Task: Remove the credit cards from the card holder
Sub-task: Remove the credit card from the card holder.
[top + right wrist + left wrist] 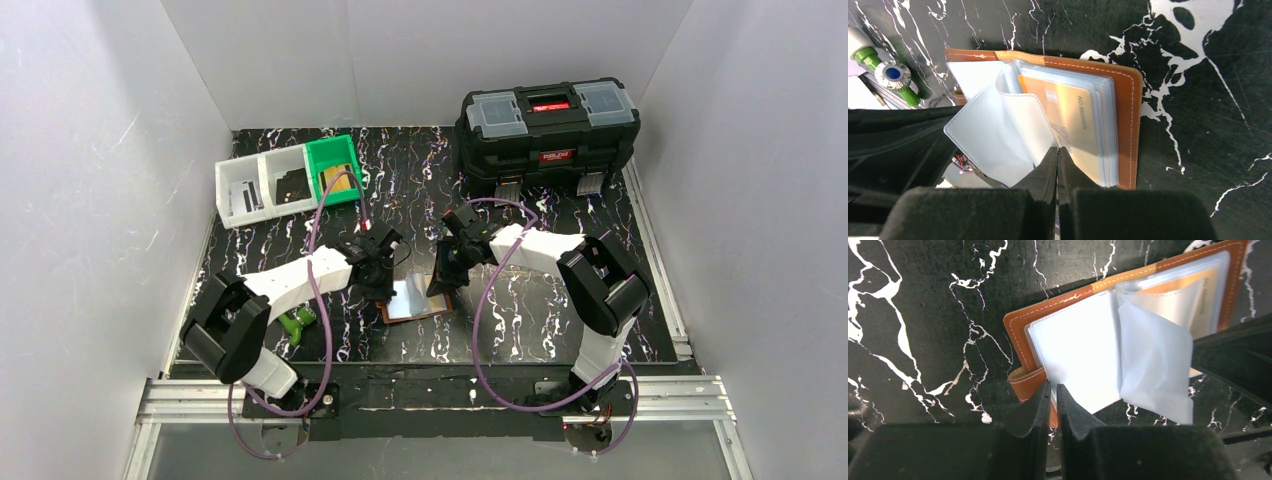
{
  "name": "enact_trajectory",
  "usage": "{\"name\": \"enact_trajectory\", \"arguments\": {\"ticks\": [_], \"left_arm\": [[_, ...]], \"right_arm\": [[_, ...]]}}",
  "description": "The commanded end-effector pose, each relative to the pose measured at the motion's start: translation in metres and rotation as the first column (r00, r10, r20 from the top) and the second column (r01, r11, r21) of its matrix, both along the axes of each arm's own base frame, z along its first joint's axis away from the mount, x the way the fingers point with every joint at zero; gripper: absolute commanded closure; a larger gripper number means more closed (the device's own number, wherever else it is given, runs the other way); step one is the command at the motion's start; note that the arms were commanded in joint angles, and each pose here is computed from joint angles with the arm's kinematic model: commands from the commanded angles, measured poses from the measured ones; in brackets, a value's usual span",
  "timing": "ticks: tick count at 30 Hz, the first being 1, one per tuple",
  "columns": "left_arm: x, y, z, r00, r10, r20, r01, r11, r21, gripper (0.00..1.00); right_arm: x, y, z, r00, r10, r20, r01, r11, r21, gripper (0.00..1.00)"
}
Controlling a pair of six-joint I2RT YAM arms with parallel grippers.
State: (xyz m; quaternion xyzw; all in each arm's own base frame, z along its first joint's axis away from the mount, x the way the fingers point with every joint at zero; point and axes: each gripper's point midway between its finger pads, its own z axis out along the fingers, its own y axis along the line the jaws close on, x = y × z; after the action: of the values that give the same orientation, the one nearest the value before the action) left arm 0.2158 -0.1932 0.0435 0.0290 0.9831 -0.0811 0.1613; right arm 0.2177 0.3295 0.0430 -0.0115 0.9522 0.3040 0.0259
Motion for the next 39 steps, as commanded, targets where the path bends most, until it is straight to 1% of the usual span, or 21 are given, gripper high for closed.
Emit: {"name": "enact_trajectory", "arguments": {"ticks": [1, 5, 10, 15, 18, 21, 24, 29, 32, 35, 39], "left_arm": [[0.004, -0.004, -0.006, 1.0, 0.006, -0.016, -0.006, 1.0, -0.002, 0.93], [0.004, -0.011, -0.011, 1.0, -0.008, -0.022, 0.007, 1.0, -0.029, 0.96], [0.005, -0.011, -0.009, 1.0, -0.009, -0.014, 0.009, 0.999, -0.032, 0.99], [0.006, -0.002, 0.0, 1.0, 0.014, 0.008, -0.014, 1.0, -0.001, 0.99], [0.005, 0.008, 0.008, 0.999, 0.036, 0.017, -0.037, 0.999, 0.032, 0.99], [0.004, 0.013, 0.019, 0.998, 0.039, 0.045, -0.04, 0.998, 0.037, 0.99], [0.005, 0.014, 0.025, 0.998, 0.03, 0.061, -0.032, 0.999, 0.031, 0.99], [0.003, 0.012, 0.021, 0.999, 0.018, 0.045, -0.019, 0.999, 0.029, 1.0], [0.004, 0.015, 0.019, 0.998, 0.026, 0.05, -0.028, 0.999, 0.042, 1.0], [0.004, 0.018, 0.018, 0.998, 0.032, 0.051, -0.035, 0.997, 0.062, 1.0], [0.003, 0.018, 0.011, 0.999, 0.029, 0.034, -0.031, 0.997, 0.065, 1.0]], "right_arm": [[0.006, 0.016, 0.031, 0.998, 0.021, 0.055, -0.025, 0.997, 0.073, 0.99], [0.004, 0.021, 0.033, 0.998, 0.037, 0.055, -0.041, 0.996, 0.078, 0.99], [0.002, 0.029, 0.036, 0.996, 0.062, 0.059, -0.067, 0.994, 0.083, 0.99], [0.0, 0.037, 0.035, 0.995, 0.082, 0.055, -0.087, 0.993, 0.08, 0.98], [0.0, 0.039, 0.033, 0.995, 0.088, 0.052, -0.091, 0.993, 0.075, 0.97], [0.001, 0.04, 0.031, 0.995, 0.088, 0.05, -0.092, 0.993, 0.07, 0.96], [0.003, 0.034, 0.027, 0.995, 0.074, 0.059, -0.076, 0.997, 0.028, 0.91], [0.005, 0.014, 0.026, 0.993, 0.041, 0.111, -0.037, 0.999, -0.036, 0.73], [0.004, 0.006, 0.027, 0.991, 0.035, 0.13, -0.027, 0.998, -0.062, 0.67], [0.004, -0.005, 0.023, 0.99, 0.025, 0.141, -0.01, 0.994, -0.11, 0.68], [0.003, -0.01, 0.012, 0.992, 0.03, 0.123, -0.011, 0.988, -0.154, 0.73]]}}
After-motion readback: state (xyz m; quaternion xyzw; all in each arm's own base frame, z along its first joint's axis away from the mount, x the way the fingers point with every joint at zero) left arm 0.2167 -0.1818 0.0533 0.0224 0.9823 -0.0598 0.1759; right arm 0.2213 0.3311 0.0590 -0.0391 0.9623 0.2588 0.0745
